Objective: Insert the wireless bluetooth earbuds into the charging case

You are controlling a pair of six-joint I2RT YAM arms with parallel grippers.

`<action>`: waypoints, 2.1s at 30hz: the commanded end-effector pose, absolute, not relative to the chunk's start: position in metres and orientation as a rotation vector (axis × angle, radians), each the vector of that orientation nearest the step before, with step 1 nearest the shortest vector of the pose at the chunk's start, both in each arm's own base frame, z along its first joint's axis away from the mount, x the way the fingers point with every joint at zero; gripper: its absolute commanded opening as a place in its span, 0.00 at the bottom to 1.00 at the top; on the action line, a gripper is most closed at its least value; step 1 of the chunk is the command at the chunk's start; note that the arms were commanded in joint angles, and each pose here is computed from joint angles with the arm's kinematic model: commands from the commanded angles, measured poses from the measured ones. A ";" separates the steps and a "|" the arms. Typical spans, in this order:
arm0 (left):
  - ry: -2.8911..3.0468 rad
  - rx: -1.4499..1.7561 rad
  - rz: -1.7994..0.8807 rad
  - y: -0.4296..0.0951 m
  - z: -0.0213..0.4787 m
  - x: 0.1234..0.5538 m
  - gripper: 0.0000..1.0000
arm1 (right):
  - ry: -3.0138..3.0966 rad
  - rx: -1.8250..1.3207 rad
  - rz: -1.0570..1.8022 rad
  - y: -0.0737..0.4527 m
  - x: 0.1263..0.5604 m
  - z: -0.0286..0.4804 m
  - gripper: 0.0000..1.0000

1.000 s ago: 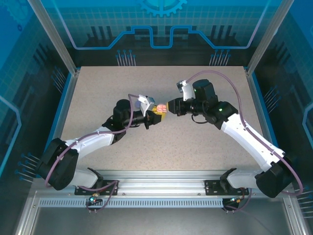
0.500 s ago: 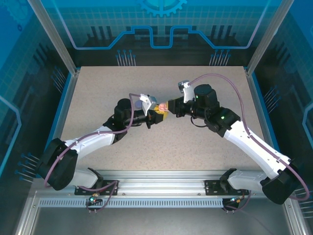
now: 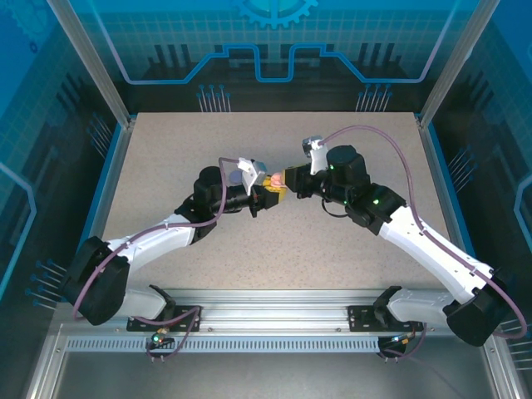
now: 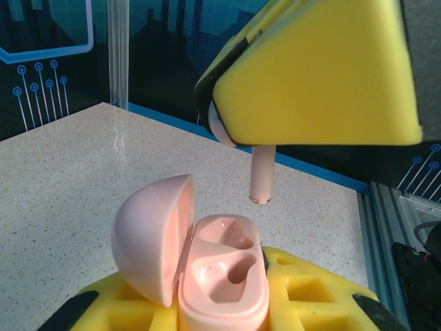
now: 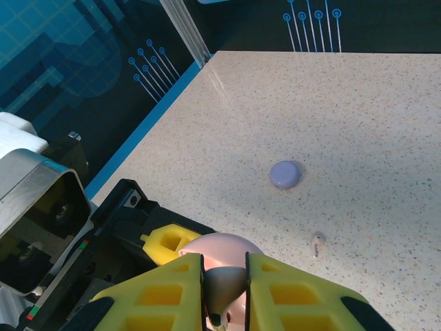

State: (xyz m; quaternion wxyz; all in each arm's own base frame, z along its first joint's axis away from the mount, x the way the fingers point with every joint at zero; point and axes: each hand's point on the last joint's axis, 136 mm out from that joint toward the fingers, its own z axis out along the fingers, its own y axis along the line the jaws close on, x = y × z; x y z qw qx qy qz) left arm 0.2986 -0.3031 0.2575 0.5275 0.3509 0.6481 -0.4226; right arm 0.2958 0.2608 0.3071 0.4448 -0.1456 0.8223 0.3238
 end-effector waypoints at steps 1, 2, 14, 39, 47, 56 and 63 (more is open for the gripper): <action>1.469 0.820 -1.014 -0.304 0.290 0.297 0.13 | 2.001 -0.354 0.806 0.265 0.296 0.314 0.18; 1.469 0.818 -1.015 -0.304 0.291 0.297 0.13 | 2.003 -0.353 0.804 0.265 0.297 0.314 0.18; 1.478 0.770 -1.041 -0.306 0.297 0.299 0.13 | 1.993 -0.350 0.797 0.269 0.298 0.314 0.17; 1.459 0.764 -1.047 -0.309 0.305 0.296 0.13 | 2.031 -0.372 0.765 0.271 0.298 0.303 0.17; 1.446 0.773 -1.030 -0.308 0.309 0.296 0.13 | 2.057 -0.382 0.766 0.272 0.295 0.297 0.18; 1.433 0.779 -1.032 -0.309 0.312 0.295 0.14 | 2.071 -0.388 0.768 0.273 0.294 0.295 0.23; 1.430 0.787 -1.017 -0.308 0.310 0.295 0.14 | 2.078 -0.390 0.771 0.273 0.294 0.295 0.21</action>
